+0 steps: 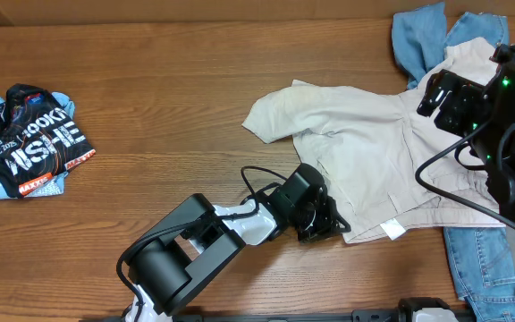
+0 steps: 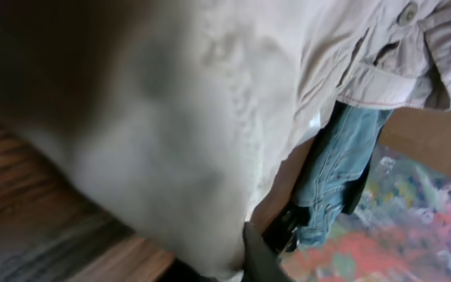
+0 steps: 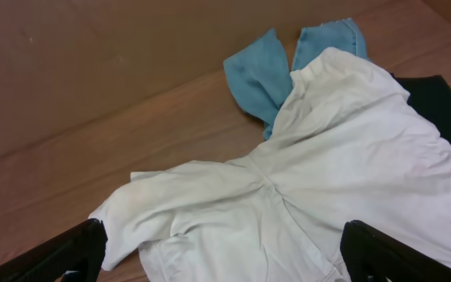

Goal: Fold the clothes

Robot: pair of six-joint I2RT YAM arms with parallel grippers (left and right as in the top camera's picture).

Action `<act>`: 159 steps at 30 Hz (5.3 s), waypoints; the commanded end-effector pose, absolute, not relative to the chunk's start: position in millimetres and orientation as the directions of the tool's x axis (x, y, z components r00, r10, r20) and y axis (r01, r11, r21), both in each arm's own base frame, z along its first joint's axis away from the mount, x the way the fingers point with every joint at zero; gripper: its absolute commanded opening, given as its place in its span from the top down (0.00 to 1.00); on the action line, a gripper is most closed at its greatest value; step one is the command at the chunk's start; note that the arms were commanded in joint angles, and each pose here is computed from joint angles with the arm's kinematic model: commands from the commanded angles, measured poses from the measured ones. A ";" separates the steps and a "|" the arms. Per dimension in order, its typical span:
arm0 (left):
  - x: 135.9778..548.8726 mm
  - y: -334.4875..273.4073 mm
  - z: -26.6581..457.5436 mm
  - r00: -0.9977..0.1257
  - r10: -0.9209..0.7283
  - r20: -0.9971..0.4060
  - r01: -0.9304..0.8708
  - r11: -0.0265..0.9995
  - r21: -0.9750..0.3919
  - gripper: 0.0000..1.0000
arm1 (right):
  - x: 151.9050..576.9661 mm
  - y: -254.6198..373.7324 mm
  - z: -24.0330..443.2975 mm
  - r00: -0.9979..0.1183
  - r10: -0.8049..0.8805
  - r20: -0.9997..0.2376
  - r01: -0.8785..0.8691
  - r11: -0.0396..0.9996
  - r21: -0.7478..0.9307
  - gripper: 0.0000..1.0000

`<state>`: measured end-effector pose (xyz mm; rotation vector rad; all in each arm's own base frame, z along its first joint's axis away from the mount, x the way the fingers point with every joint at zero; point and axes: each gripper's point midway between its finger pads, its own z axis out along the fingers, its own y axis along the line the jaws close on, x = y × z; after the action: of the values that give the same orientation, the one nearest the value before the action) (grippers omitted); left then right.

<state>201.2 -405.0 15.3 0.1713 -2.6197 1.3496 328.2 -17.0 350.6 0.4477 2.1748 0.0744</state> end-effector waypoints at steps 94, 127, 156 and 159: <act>417.7 13.8 -16.8 -0.855 -0.365 -0.367 -0.384 0.923 -0.023 0.29 | 319.7 -18.8 353.0 -0.545 0.350 -0.762 0.301 0.930 0.212 0.00; 504.5 121.5 102.3 -0.702 -0.406 -0.585 -0.447 0.891 -0.081 0.96 | 319.2 -18.7 352.1 -0.549 0.350 -0.759 0.302 0.930 0.211 0.00; 291.1 6.5 68.5 -0.880 -0.359 0.310 -0.369 0.929 0.031 0.00 | 339.3 -17.5 294.0 -0.702 0.341 -0.625 0.329 0.934 0.140 0.00; 267.6 15.4 52.6 -0.859 -0.415 0.300 -0.391 0.910 0.140 0.00 | 332.5 -17.6 288.5 -0.725 0.338 -0.600 0.332 0.935 0.126 0.00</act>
<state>288.2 3.9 51.8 0.5251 -2.7477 0.0430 338.0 -17.1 283.0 0.4793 2.4382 0.0121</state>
